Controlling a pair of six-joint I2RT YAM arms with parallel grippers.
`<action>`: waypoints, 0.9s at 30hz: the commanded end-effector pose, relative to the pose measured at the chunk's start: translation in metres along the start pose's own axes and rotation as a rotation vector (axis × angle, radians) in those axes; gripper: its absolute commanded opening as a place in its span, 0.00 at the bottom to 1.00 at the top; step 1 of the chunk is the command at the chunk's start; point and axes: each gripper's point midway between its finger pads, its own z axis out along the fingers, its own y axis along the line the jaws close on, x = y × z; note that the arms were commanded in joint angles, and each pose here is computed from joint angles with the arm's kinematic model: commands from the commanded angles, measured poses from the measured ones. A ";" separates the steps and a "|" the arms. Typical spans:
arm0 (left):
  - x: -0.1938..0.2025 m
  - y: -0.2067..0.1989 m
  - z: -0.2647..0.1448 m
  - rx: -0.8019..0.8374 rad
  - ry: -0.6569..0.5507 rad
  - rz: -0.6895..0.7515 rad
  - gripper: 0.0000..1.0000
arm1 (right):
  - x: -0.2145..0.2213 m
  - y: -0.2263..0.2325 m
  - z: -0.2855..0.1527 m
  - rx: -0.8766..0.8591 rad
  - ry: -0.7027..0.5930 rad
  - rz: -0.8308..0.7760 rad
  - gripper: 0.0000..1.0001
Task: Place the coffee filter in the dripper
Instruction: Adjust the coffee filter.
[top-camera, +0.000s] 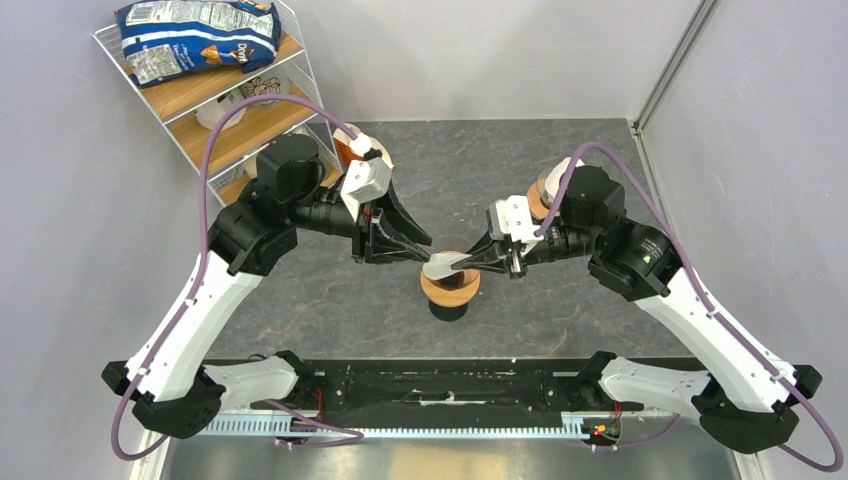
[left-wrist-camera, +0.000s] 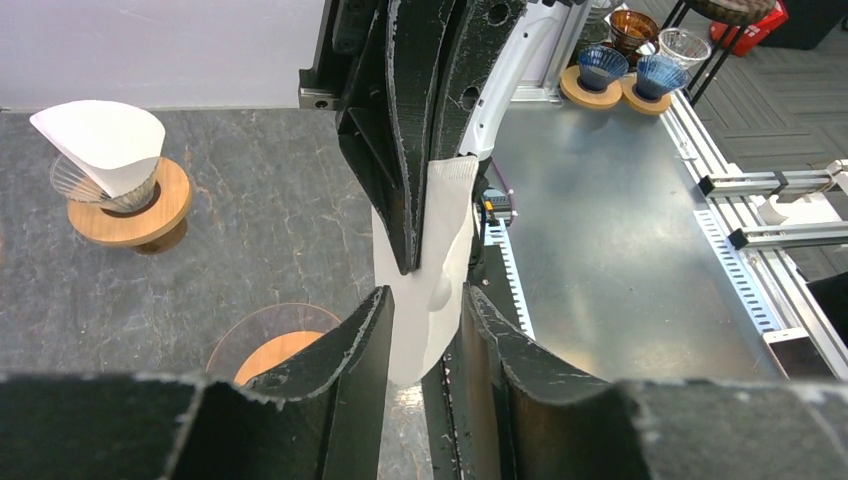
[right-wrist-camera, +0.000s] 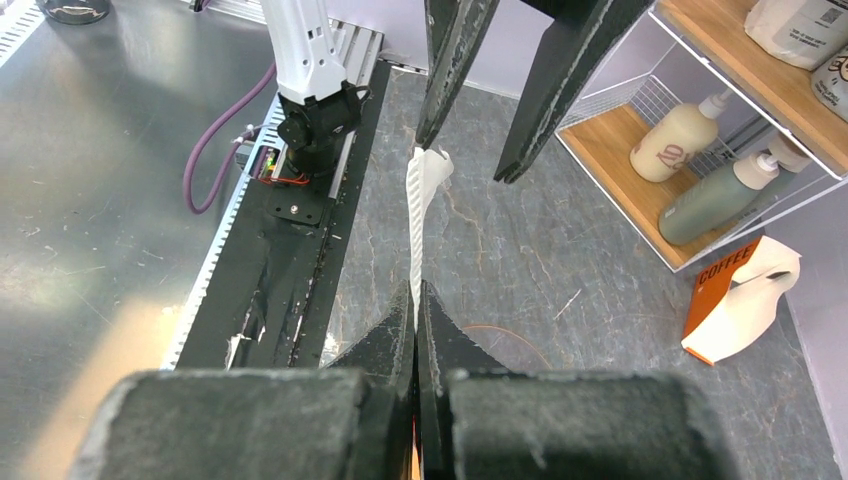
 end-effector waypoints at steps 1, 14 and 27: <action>-0.012 -0.003 0.003 0.019 -0.027 0.038 0.37 | -0.019 -0.001 0.000 -0.013 -0.050 -0.060 0.00; 0.003 -0.005 0.010 0.027 0.013 0.027 0.36 | -0.021 -0.007 0.003 0.002 -0.058 -0.033 0.00; 0.022 -0.004 0.011 0.039 0.067 0.027 0.32 | -0.026 -0.004 0.001 -0.003 -0.069 -0.005 0.00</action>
